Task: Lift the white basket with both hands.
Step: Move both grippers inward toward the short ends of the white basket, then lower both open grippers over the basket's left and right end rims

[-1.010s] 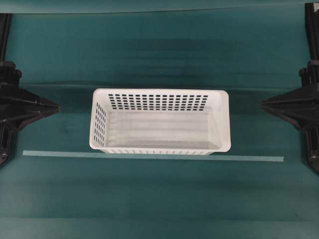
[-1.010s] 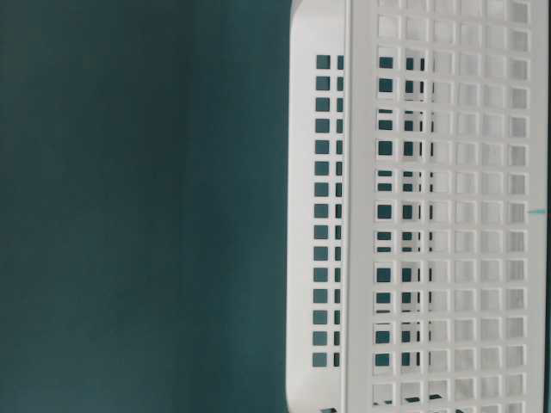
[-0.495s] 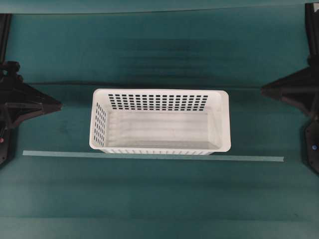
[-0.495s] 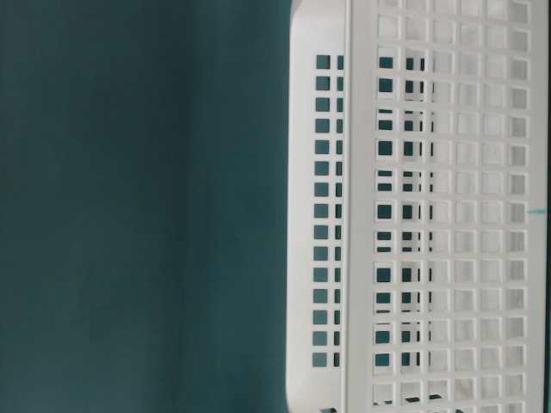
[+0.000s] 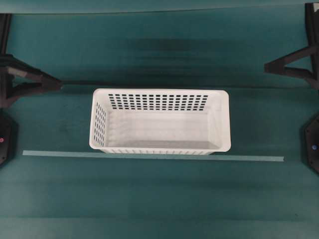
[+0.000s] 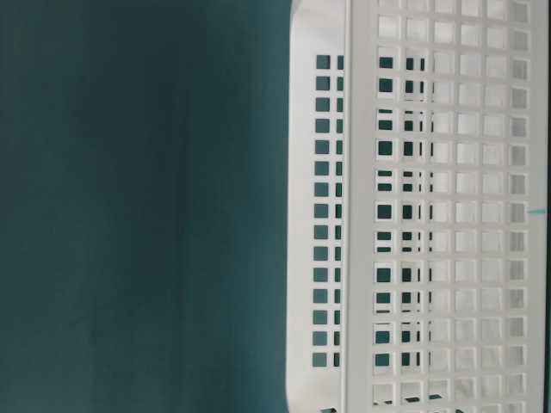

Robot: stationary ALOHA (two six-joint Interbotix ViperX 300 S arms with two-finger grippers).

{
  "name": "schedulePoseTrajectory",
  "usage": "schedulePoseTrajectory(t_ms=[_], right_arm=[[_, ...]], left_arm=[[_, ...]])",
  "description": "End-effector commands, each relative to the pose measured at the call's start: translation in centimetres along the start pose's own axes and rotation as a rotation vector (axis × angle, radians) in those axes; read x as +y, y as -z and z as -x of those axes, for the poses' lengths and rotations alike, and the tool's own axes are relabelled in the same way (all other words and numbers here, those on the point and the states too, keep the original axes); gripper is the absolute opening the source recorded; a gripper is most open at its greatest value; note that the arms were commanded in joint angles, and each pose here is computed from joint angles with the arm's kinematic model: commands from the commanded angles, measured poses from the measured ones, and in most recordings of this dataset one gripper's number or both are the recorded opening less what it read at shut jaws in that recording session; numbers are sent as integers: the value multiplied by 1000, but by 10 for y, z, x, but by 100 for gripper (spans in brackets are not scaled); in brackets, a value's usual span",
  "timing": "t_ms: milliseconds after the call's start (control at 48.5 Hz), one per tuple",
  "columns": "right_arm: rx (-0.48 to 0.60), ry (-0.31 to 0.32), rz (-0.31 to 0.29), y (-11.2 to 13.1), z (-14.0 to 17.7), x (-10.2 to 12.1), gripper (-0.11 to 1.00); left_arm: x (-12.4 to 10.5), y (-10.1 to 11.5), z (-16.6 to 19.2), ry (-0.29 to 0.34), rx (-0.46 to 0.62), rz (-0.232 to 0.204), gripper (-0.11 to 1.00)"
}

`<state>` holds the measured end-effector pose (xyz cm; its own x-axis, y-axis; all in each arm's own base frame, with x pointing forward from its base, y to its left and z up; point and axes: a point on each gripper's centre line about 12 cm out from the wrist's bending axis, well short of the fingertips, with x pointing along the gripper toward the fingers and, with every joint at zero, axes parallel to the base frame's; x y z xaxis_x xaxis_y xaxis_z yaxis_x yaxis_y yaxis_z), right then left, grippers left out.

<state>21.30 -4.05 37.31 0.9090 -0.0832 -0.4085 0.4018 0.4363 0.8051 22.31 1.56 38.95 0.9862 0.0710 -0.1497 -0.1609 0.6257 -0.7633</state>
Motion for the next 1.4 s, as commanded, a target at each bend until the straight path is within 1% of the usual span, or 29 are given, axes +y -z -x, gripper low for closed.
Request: schedulePoseTrajectory(t_ms=[0,82,144,165,185,247,289,350,412,453,495,536,577,680,804,866,927,1072,1175,1278,1381], right_arm=[[92,109,-100,2,-14,-3,2],[179,238,-187,11,-24,-17,2],[227,340,-228,16,-31,-27,2],[237,367,-238,17,-33,-29,2],[246,396,-243,18,-35,-32,2],[260,472,-256,19,-42,-37,2],[263,534,-263,19,-49,-44,2],[272,593,-277,21,-57,-51,2],[288,638,-293,24,-64,-56,2],[301,666,-300,26,-69,-59,2],[313,689,-301,28,-73,-63,2],[328,716,-300,30,-78,-67,2],[341,737,-301,32,-82,-70,2],[371,782,-289,35,-92,-72,2],[378,827,-258,32,-100,-71,2],[381,846,-259,30,-104,-70,2],[387,854,-259,27,-109,-66,2],[416,901,-258,24,-115,-61,2],[431,933,-246,21,-119,-59,2],[420,937,-236,17,-123,-58,2],[406,917,-237,17,-126,-58,2]], left_arm=[[-10,-8,-15,-22,14,54,-5],[-6,-6,-28,-83,56,126,-5],[3,1,-39,-159,100,183,-5],[6,3,-43,-188,116,198,-5],[12,7,-47,-236,139,227,-5],[26,15,-53,-349,191,262,-5],[35,20,-55,-432,229,275,-5],[50,26,-55,-565,282,297,-5],[62,30,-54,-679,320,326,-5],[67,31,-55,-736,334,353,-5],[70,32,-57,-771,338,374,-5],[72,31,-62,-788,335,395,-5],[72,30,-65,-795,331,401,-5],[78,35,-72,-832,353,398,-5],[89,43,-74,-909,390,400,-5],[94,44,-77,-950,408,401,-5],[95,46,-80,-976,423,399,-5],[90,41,-90,-1004,442,393,-5],[85,37,-99,-1001,444,388,-5],[83,39,-107,-999,454,380,-5],[86,44,-109,-1013,467,376,-5]])
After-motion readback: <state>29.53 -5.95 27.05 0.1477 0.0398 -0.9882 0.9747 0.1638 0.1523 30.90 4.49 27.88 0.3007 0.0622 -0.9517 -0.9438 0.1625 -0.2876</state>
